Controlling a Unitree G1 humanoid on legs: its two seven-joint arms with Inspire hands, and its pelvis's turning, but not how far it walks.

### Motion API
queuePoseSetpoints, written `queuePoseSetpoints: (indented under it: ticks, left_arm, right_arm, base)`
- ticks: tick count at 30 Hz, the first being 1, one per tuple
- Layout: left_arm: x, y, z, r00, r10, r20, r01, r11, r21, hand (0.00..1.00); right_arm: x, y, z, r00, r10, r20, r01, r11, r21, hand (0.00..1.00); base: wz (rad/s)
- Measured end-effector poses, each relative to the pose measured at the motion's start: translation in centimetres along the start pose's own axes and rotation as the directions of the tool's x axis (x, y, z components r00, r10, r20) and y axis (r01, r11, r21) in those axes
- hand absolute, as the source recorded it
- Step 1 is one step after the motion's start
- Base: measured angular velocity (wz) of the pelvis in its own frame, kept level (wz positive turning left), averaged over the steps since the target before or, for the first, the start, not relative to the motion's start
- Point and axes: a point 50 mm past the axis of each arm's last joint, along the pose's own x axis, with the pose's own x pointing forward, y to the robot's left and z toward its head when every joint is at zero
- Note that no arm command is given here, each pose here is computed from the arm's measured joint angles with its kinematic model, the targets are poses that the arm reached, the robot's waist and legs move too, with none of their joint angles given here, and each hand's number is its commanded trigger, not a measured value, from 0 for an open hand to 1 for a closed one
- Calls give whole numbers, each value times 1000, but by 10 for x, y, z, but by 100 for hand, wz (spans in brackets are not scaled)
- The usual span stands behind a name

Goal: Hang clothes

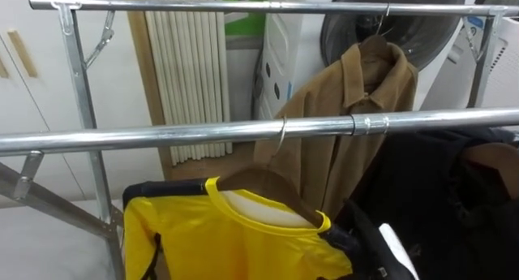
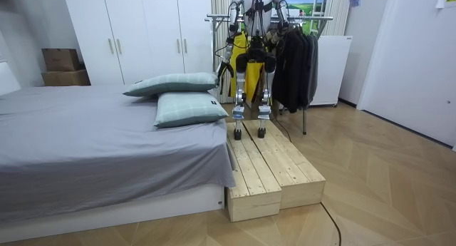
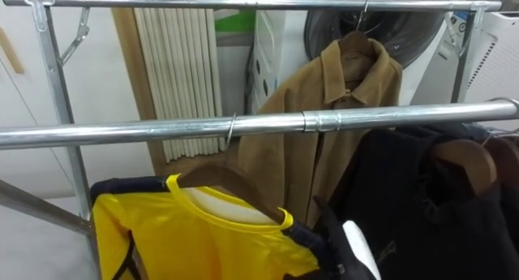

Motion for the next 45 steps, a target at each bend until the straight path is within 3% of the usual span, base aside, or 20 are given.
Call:
queuePoseSetpoints:
  ticks: [6,12,25,36,45]
  left_arm:
    - [-2,0,1,1000,-6,19,7,1000,-20,0]
    - [-3,-3,1,1000,-15,21,16,999,-39,0]
    - [-3,-3,0,1000,-15,13,16,997,-73,0]
    - [-5,-2,-11,1000,-11,-13,9,996,-86,0]
    - [-5,0,-18,999,-20,-33,18,997,-79,0]
  right_arm:
    - [1,-4,-1,1000,18,-25,-9,943,332,0]
    - [1,1,-1,998,55,-11,-42,854,519,0]
    - [-1,9,-9,992,125,-15,-97,833,544,0]
    - [-15,11,-44,975,155,-158,-60,872,486,0]
    - [-47,13,-95,907,187,-378,-20,915,403,0]
  base:
    - [1]
    - [0]
    - [0]
    - [0]
    - [3]
